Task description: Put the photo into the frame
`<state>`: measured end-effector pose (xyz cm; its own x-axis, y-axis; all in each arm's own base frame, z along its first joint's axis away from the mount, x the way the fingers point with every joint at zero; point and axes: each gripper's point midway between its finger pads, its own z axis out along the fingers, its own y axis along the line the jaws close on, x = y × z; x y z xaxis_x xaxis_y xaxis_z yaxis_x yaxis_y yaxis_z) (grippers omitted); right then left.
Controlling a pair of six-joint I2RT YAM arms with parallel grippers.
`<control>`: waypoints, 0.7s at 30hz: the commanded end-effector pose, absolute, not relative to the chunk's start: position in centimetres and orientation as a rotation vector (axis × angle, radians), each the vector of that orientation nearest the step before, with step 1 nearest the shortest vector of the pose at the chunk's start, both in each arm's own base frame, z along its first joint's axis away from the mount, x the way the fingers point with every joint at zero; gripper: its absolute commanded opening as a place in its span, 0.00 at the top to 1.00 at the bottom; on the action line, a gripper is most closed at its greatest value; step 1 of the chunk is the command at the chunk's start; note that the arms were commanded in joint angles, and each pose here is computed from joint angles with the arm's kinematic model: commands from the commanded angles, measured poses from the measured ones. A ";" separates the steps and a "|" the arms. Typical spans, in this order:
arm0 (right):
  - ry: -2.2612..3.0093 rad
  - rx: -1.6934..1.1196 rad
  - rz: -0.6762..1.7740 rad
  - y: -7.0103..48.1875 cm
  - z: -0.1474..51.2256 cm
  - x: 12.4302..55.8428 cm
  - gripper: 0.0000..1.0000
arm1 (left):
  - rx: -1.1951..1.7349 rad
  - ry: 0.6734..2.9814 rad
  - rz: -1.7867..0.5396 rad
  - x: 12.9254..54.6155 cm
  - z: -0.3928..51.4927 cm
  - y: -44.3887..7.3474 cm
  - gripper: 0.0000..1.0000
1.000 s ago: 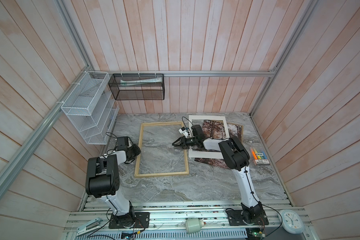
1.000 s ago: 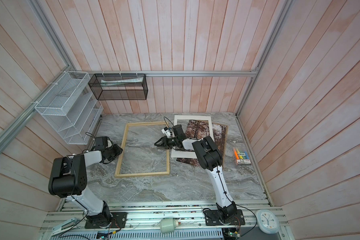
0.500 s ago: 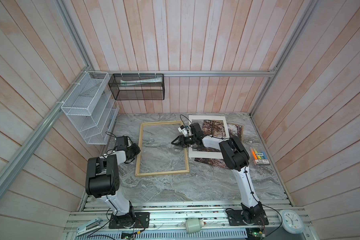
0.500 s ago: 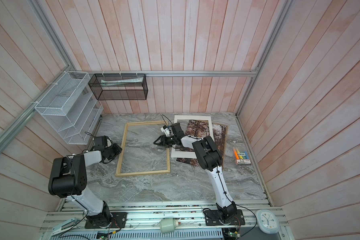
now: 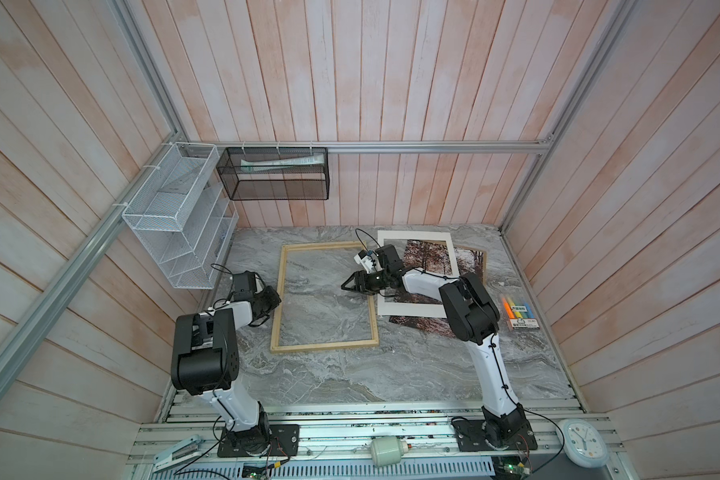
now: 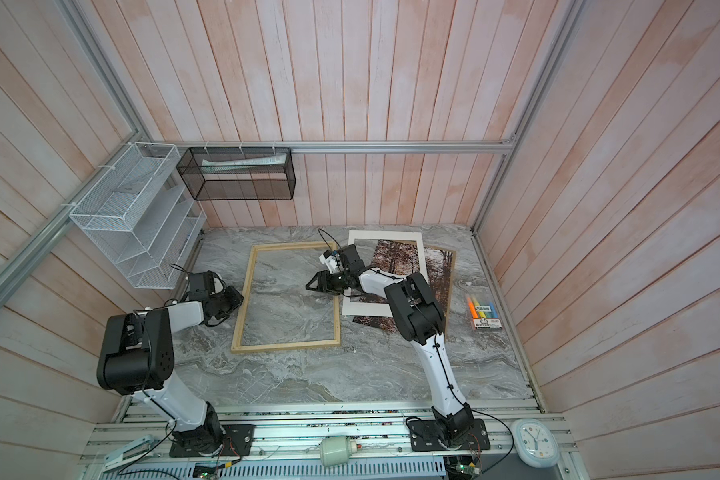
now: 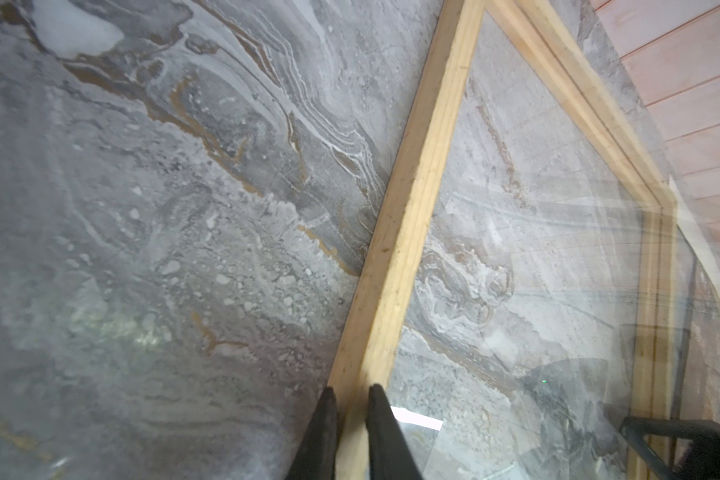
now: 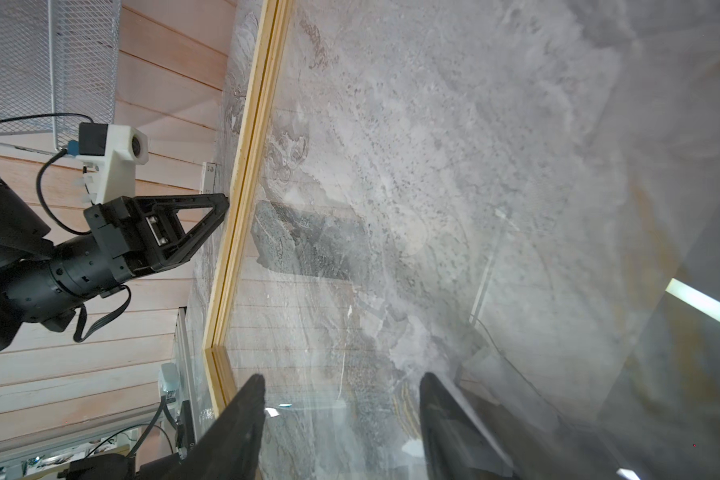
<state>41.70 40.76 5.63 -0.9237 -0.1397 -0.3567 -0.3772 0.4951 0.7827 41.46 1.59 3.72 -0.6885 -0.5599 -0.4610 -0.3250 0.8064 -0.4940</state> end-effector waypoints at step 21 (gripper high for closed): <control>2.513 -0.538 1.099 41.0 7.1 41.7 0.35 | -0.643 2.444 -0.591 40.7 2.3 -0.2 0.66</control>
